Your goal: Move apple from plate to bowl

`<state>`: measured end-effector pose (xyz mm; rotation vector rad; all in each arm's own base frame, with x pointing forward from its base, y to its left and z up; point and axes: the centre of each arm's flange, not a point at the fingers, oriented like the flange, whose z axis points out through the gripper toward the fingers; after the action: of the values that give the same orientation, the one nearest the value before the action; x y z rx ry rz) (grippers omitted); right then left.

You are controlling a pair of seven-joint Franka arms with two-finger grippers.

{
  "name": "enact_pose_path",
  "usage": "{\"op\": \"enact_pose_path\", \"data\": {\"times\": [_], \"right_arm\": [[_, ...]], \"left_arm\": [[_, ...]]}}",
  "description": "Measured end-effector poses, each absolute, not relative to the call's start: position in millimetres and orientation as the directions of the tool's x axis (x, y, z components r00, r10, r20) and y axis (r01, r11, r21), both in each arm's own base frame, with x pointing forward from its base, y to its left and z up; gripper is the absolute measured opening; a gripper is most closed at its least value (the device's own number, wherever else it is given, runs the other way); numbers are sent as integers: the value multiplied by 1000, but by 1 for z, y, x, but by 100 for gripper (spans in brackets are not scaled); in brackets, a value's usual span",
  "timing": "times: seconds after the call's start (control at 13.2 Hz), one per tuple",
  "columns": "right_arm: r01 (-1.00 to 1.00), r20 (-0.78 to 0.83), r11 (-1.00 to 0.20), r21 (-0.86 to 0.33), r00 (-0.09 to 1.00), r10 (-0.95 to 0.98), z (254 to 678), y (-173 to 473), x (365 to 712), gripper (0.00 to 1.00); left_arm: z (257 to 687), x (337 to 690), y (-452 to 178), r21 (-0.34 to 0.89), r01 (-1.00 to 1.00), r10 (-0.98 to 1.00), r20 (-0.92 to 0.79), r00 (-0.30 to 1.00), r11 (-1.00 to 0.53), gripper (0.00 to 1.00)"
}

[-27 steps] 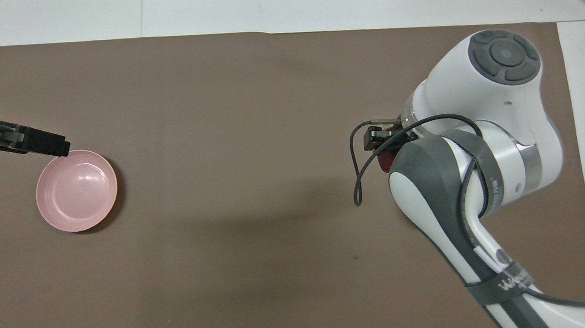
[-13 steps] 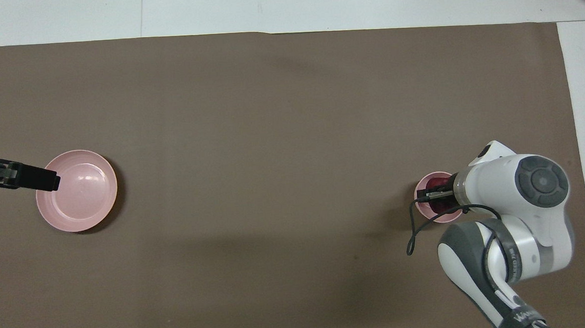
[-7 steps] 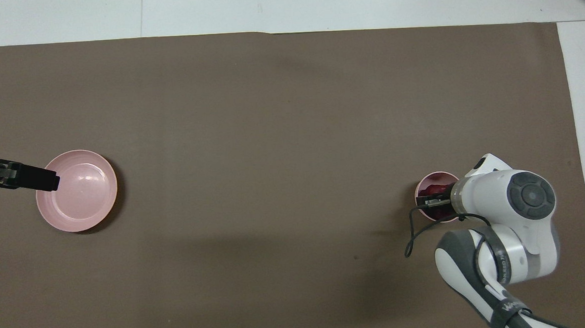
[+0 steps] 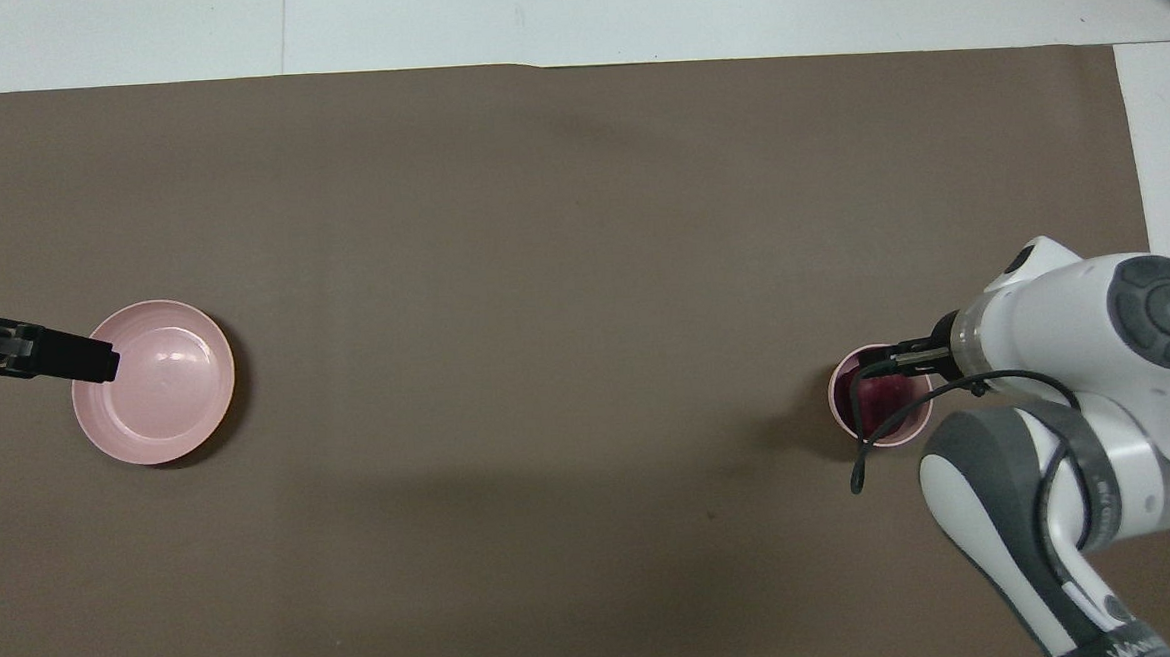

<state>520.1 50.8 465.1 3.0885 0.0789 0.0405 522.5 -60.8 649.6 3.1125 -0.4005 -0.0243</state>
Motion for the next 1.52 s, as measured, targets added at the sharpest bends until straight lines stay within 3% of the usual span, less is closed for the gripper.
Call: {"op": "enact_pose_path", "data": {"times": [0.38,0.84,1.52], "right_arm": [[6,30,-999,53,1000,8,582,35,529,100],[-57,11,-998,8,998,-57,654,8,517,100],[-59,-4,-998,7,998,-59,661,7,516,100]], "left_arm": [[650,523,-61,5,-253,-253,-15,967,-967,100],[650,523,-61,5,-253,-253,-15,967,-967,100],[650,523,-61,5,-253,-253,-15,967,-967,100]]}}
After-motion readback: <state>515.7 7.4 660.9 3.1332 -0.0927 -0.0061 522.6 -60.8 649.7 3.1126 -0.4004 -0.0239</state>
